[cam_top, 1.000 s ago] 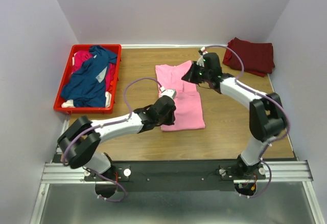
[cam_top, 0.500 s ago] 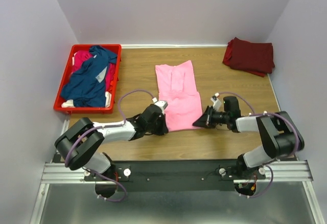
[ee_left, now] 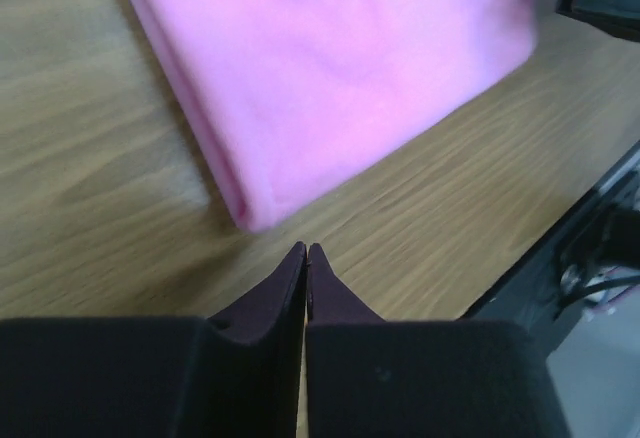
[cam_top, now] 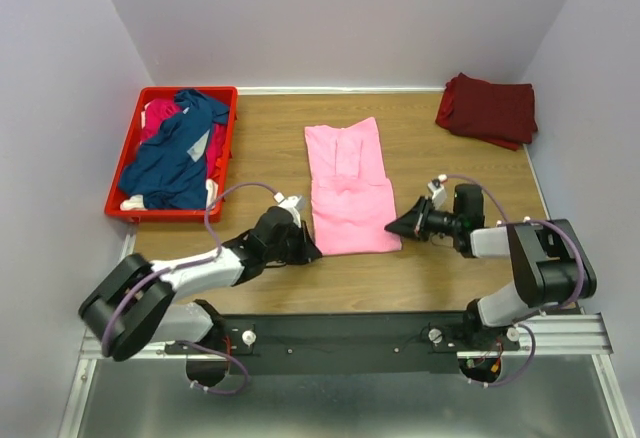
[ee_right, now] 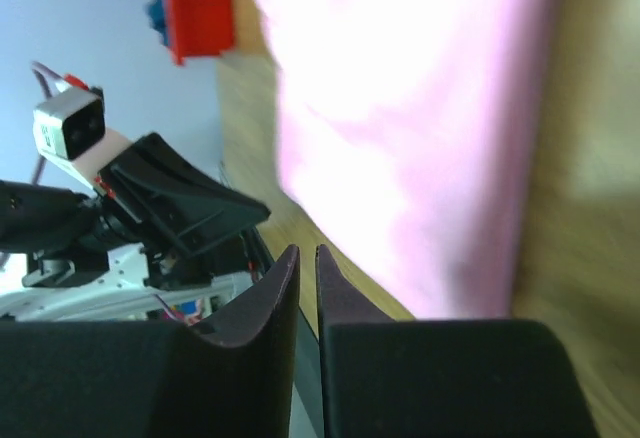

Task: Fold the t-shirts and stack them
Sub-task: Fold the tshirt

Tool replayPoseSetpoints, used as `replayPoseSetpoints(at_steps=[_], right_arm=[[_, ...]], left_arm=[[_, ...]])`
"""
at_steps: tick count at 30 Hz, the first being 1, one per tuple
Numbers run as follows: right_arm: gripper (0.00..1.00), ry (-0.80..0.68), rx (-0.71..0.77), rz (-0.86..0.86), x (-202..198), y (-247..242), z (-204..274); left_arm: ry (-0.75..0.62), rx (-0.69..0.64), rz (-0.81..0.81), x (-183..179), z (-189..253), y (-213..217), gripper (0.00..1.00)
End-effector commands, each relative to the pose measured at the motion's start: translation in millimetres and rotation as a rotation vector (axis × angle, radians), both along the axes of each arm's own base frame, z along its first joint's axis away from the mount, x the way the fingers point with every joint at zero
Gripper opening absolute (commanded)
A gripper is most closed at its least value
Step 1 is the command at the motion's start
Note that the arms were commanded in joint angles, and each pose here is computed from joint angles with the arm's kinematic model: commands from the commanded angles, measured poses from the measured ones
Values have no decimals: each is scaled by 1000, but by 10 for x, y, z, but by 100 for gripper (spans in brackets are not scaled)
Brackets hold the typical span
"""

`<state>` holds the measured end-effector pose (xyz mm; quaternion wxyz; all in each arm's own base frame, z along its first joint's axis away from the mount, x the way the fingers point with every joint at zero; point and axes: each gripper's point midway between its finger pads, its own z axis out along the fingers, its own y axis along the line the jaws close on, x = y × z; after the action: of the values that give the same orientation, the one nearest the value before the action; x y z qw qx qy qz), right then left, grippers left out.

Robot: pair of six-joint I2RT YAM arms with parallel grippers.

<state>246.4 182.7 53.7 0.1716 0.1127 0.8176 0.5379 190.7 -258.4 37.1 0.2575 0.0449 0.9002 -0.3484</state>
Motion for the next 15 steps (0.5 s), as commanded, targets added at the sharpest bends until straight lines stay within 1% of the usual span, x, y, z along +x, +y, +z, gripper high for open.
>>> replayPoseSetpoints(at_steps=[1, 2, 4, 5, 6, 7, 8, 9, 11, 12, 13, 15], right_arm=[[18, -101, -12, -14, 360, -1, 356], [18, -140, -7, -14, 513, 14, 484], [18, -129, -9, -17, 664, 25, 449], [18, -135, -8, -17, 741, 28, 461], [18, -167, -5, -17, 891, 46, 555], [18, -180, -2, -20, 971, 48, 559], [18, -152, -1, -20, 1033, 60, 460], [18, -176, 3, -20, 1175, 69, 518], [18, -171, 0, -20, 1313, 84, 451], [18, -121, -4, -18, 1361, 89, 242], [18, -136, 2, -16, 1476, 94, 256], [17, -92, 6, -21, 1544, 107, 78]], left_arm=[[-134, -120, 122, 327, 568, 51, 11], [-165, -146, 158, 458, 665, 103, 12], [-250, -207, 159, 727, 995, 4, 13], [-237, -184, 153, 759, 889, 17, 14], [-279, -200, 149, 947, 1096, -58, 14], [-249, -143, 114, 1034, 893, -119, 14], [-278, -155, 102, 1203, 1046, -226, 14], [-233, -116, 99, 1318, 812, -240, 13], [-227, -115, 84, 1483, 746, -284, 13], [-230, -126, 83, 1595, 769, -311, 12], [-204, -119, 102, 1719, 612, -237, 12], [-183, -122, 117, 1856, 525, -193, 11]])
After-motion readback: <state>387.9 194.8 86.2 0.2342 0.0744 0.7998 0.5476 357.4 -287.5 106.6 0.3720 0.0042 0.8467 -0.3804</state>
